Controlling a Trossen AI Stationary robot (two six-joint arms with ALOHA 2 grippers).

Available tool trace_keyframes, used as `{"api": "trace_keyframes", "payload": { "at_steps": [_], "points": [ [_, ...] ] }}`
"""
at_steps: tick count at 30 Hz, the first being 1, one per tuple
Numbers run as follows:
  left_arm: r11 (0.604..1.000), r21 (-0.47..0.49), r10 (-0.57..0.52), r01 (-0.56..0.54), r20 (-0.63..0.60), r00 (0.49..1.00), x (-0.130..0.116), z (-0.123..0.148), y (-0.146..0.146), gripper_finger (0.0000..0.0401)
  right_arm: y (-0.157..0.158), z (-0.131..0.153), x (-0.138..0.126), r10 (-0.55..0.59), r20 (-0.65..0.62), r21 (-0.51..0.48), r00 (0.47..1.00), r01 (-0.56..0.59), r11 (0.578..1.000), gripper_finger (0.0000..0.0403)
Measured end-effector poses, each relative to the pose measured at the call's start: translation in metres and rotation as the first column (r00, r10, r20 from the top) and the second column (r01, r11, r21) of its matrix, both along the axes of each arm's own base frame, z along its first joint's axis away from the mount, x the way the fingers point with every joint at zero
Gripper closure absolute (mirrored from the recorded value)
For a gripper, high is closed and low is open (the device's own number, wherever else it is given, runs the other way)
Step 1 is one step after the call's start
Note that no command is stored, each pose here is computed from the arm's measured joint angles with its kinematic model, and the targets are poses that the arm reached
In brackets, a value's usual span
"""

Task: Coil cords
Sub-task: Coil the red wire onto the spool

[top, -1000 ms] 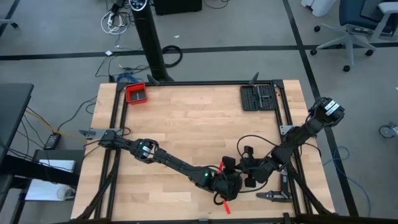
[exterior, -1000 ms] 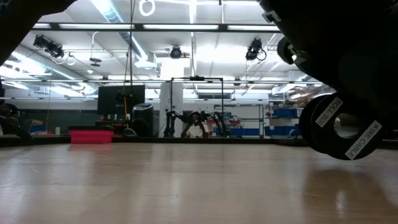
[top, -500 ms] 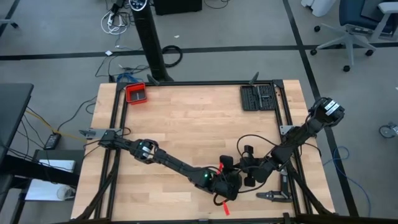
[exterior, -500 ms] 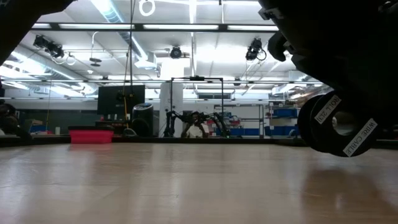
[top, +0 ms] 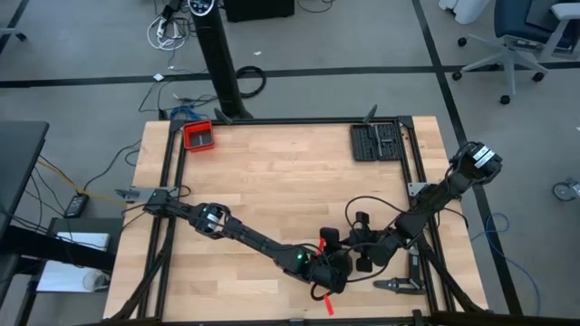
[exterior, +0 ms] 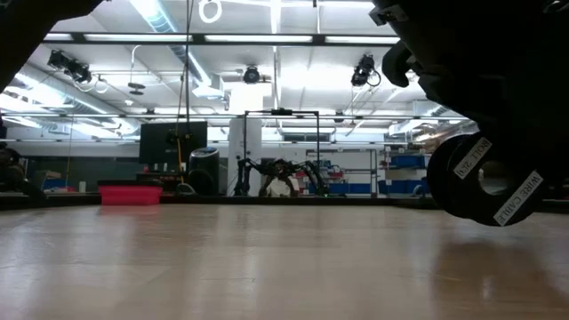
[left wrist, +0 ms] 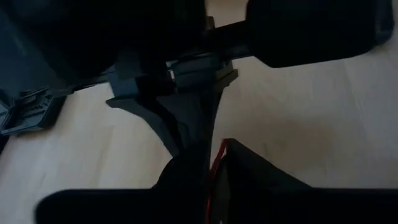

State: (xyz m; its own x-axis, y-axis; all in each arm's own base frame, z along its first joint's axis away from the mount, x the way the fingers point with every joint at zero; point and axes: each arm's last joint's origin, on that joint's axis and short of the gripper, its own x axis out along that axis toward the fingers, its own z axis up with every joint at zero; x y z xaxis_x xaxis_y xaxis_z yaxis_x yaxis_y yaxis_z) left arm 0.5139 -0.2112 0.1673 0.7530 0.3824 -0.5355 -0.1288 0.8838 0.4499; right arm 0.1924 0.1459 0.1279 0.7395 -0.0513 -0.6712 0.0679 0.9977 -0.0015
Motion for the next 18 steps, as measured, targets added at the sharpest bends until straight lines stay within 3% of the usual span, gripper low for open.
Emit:
{"api": "trace_keyframes", "payload": {
  "at_steps": [4,14,18],
  "points": [
    [0.999,-0.019,-0.038,0.038,0.005,0.999,0.002,0.001,-0.001,0.0391,0.000,0.000,0.000,0.003,0.000,0.000,1.000,-0.003,1.000,0.0403],
    [0.991,-0.102,-0.091,0.090,-0.004,0.996,0.009,0.002,0.011,0.0399,0.000,0.000,0.000,0.007,-0.004,0.003,1.000,-0.007,1.000,0.0403],
    [0.994,-0.088,-0.070,0.070,0.005,0.998,0.010,0.003,0.014,0.0399,0.000,-0.001,0.000,-0.006,-0.003,0.003,1.000,0.006,1.000,0.0403]
  ]
}}
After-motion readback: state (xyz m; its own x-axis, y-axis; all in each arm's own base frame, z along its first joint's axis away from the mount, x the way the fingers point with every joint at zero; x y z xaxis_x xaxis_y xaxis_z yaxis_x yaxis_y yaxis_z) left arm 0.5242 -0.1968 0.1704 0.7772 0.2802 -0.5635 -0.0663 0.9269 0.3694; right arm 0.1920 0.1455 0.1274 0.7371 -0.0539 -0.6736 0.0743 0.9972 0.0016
